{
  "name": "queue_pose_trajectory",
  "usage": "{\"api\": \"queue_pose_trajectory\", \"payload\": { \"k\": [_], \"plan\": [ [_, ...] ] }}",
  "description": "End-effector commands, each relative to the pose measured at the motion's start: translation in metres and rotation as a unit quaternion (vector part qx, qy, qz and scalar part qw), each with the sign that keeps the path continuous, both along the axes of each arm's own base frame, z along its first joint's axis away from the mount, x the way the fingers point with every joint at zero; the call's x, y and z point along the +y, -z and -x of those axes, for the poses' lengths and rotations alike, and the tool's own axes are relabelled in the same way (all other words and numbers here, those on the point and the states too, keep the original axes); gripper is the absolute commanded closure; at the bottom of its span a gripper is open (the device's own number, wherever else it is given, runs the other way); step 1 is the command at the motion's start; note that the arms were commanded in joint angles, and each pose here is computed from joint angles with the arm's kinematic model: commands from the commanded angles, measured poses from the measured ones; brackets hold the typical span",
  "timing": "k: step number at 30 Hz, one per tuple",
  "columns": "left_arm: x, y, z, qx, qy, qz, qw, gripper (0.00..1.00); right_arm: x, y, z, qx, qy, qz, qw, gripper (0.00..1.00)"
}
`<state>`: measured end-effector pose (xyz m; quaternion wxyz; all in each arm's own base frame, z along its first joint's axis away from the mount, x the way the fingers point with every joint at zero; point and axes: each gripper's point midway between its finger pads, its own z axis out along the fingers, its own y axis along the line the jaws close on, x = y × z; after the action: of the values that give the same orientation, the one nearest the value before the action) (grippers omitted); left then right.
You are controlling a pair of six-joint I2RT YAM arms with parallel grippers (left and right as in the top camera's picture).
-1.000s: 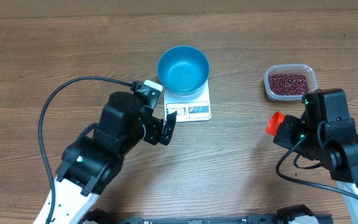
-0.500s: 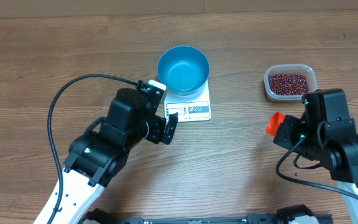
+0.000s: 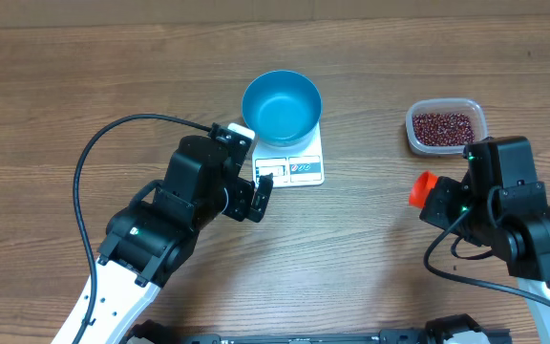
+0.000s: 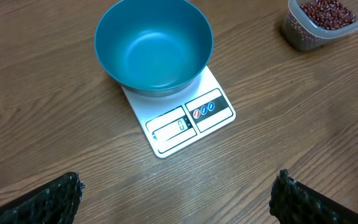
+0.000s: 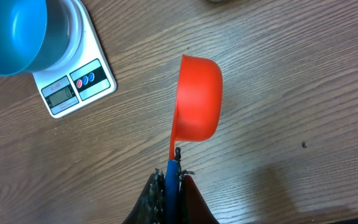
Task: Scoop item into bowl and weigh 150g on scale
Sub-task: 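Move the right gripper with the scoop toward the bean tub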
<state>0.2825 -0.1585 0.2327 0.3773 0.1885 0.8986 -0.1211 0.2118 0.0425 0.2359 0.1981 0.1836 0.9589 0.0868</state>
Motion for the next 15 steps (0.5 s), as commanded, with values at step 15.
{"api": "queue_pose_trajectory", "payload": {
  "k": [15],
  "plan": [
    [0.0041,0.0029,-0.001,0.0,-0.005,-0.007,1.0,0.0,-0.0068,-0.0097,-0.003,-0.019,0.007,0.019,1.0,0.96]
  ]
}}
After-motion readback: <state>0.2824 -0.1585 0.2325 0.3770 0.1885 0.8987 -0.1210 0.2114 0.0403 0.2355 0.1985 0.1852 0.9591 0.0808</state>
